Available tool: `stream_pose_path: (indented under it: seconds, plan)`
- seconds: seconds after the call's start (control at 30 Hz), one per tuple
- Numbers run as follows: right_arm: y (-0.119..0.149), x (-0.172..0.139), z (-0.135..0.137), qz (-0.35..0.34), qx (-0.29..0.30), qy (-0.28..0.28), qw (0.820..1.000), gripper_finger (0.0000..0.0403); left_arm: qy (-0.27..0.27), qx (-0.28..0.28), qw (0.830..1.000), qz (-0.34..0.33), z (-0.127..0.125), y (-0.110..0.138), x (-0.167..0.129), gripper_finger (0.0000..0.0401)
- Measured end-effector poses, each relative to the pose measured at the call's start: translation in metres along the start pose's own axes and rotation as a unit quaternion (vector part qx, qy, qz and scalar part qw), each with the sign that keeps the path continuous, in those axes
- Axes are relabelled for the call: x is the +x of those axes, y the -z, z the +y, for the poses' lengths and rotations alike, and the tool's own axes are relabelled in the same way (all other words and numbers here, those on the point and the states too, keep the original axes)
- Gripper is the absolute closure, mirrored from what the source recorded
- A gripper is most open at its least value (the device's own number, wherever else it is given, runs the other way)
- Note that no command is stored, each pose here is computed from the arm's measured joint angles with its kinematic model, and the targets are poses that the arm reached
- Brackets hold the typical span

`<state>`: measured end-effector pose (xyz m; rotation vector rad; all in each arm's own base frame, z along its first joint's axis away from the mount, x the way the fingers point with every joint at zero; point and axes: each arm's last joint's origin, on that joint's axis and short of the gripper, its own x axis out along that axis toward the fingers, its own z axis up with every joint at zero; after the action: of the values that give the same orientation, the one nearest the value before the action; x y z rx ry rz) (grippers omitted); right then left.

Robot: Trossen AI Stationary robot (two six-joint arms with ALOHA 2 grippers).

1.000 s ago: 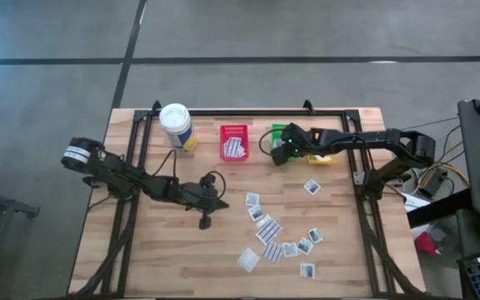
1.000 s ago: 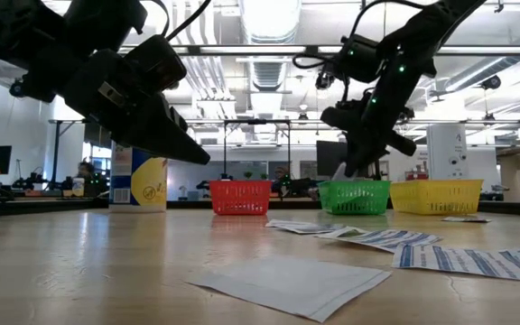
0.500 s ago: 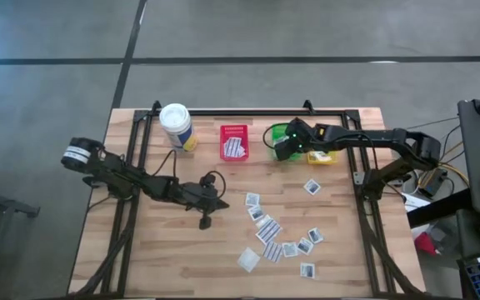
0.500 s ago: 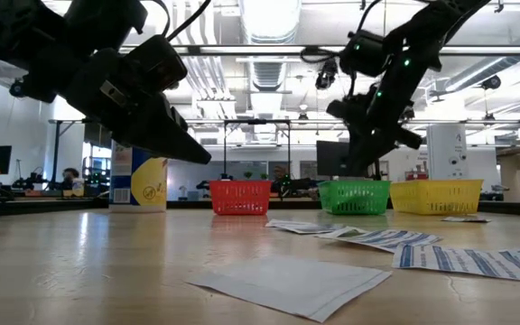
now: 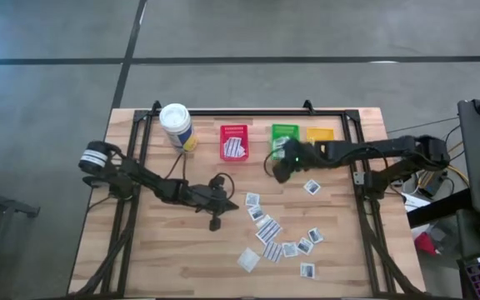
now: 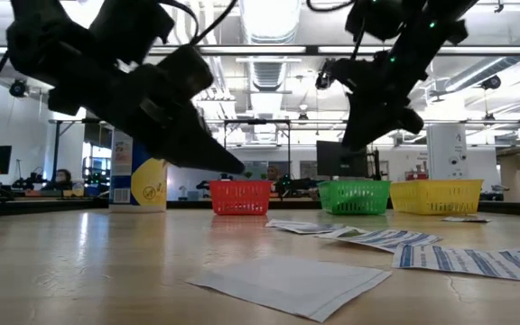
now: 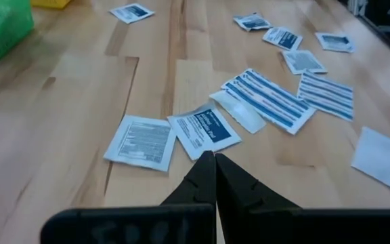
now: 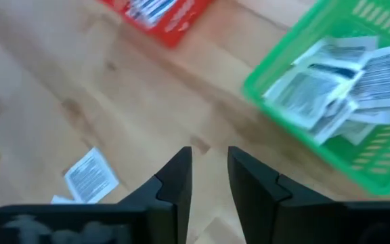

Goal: Pick & Place First Aid Supplies
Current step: Put the alcohol pad in the green bin

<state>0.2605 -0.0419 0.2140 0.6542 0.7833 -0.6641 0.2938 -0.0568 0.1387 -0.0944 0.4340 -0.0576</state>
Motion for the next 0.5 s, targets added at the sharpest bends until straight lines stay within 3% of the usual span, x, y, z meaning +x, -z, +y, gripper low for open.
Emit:
stream_pose_path:
  seconds: [0.5]
  plan:
    - [0.048,-0.014,0.045,-0.054,-0.036,-0.011,0.998,0.0338,-0.055,0.004,0.998,0.001,0.02,0.002,0.027,0.0401]
